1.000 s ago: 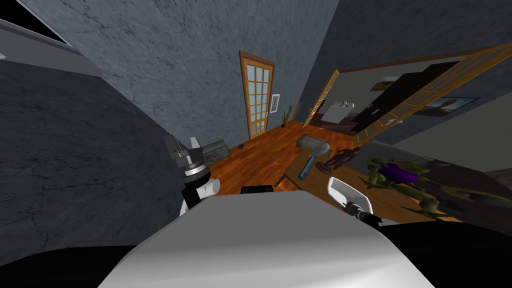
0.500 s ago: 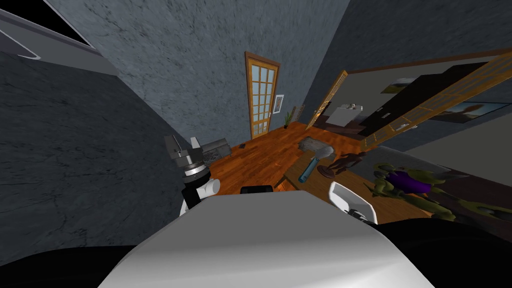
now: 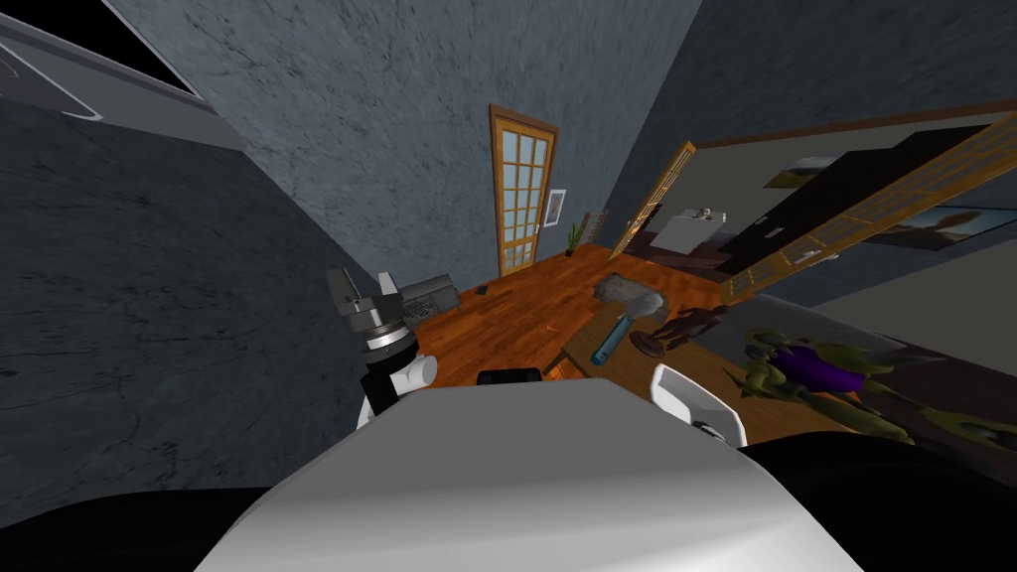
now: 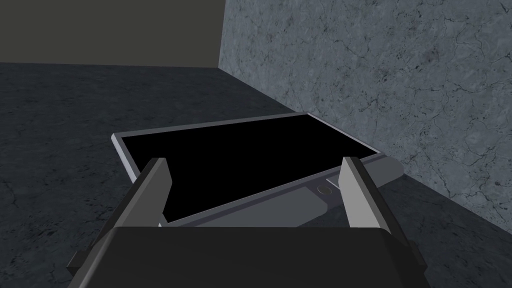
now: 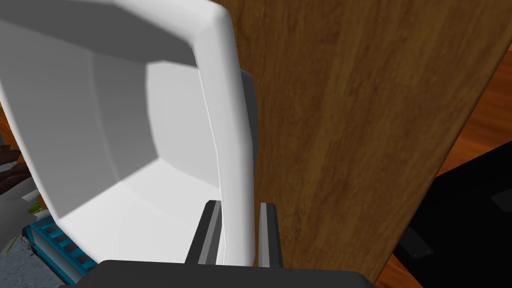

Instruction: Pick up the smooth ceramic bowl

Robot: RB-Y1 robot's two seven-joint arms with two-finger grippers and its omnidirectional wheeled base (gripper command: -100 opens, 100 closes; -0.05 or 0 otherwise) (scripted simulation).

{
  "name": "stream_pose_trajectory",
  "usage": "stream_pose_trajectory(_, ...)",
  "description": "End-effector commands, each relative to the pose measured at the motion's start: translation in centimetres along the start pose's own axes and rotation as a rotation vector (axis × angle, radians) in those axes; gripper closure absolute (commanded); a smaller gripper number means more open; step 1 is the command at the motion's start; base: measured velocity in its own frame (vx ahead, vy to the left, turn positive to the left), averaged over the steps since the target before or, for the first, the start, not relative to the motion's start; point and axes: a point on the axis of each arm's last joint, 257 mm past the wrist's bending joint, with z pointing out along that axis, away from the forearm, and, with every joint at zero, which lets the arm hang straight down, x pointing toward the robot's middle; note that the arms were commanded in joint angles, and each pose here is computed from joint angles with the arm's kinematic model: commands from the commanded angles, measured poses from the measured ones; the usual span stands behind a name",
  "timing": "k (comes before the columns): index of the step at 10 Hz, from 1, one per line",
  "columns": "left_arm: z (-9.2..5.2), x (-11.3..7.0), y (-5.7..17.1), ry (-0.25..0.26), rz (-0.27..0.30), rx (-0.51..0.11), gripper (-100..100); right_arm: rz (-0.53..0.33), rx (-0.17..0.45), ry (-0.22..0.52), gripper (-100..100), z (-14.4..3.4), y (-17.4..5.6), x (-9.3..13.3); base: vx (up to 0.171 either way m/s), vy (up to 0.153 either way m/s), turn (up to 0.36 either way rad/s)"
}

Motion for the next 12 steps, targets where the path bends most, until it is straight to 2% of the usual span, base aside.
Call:
stream_pose_trajectory(1, 0.0, 0.0, 0.0, 0.0, 0.0, 0.0, 0, 0.026, 0.006, 0.027, 100, -0.7, 1.4, 1.0, 0.0, -0.042, 0.158)
stream_pose_trajectory(2, 0.0, 0.0, 0.0, 0.0, 0.0, 0.0, 0, 0.02, -0.003, 0.011, 100, -1.2, 2.2, 0.4, -0.003, -0.059, 0.107)
stream_pose_trajectory(4, 0.0, 0.0, 0.0, 0.0, 0.0, 0.0, 0, 0.045, 0.0, 0.043, 100, -2.5, 3.9, 1.6, -0.02, -0.07, 0.121)
stream_pose_trajectory(5, 0.0, 0.0, 0.0, 0.0, 0.0, 0.0, 0, 0.043, -0.001, 0.011, 100, -2.5, 4.0, 0.0, 0.001, -0.042, -0.002)
stream_pose_trajectory(6, 0.0, 0.0, 0.0, 0.0, 0.0, 0.0, 0, 0.073, 0.011, 0.056, 100, -3.4, 4.9, 1.7, 0.004, -0.061, 0.167)
stream_pose_trajectory(7, 0.0, 0.0, 0.0, 0.0, 0.0, 0.0, 0, 0.071, 0.001, 0.042, 100, -4.2, 5.7, 1.1, -0.005, -0.059, 0.106)
stream_pose_trajectory(8, 0.0, 0.0, 0.0, 0.0, 0.0, 0.0, 0, 0.071, 0.003, 0.02, 100, -4.1, 5.6, 0.0, -0.005, -0.026, -0.021)
stream_pose_trajectory(9, 0.0, 0.0, 0.0, 0.0, 0.0, 0.0, 0, 0.101, 0.015, 0.063, 100, -5.2, 6.6, 1.5, -0.008, -0.042, 0.164)
stream_pose_trajectory(10, 0.0, 0.0, 0.0, 0.0, 0.0, 0.0, 0, 0.1, 0.009, 0.064, 100, -5.8, 7.2, 1.6, -0.006, -0.06, 0.097)
stream_pose_trajectory(11, 0.0, 0.0, 0.0, 0.0, 0.0, 0.0, 0, 0.102, 0.009, 0.034, 100, -5.8, 7.1, 0.1, -0.003, -0.036, -0.025)
stream_pose_trajectory(12, 0.0, 0.0, 0.0, 0.0, 0.0, 0.0, 0, 0.133, 0.023, 0.078, 100, -7.0, 7.9, 1.6, -0.006, -0.046, 0.162)
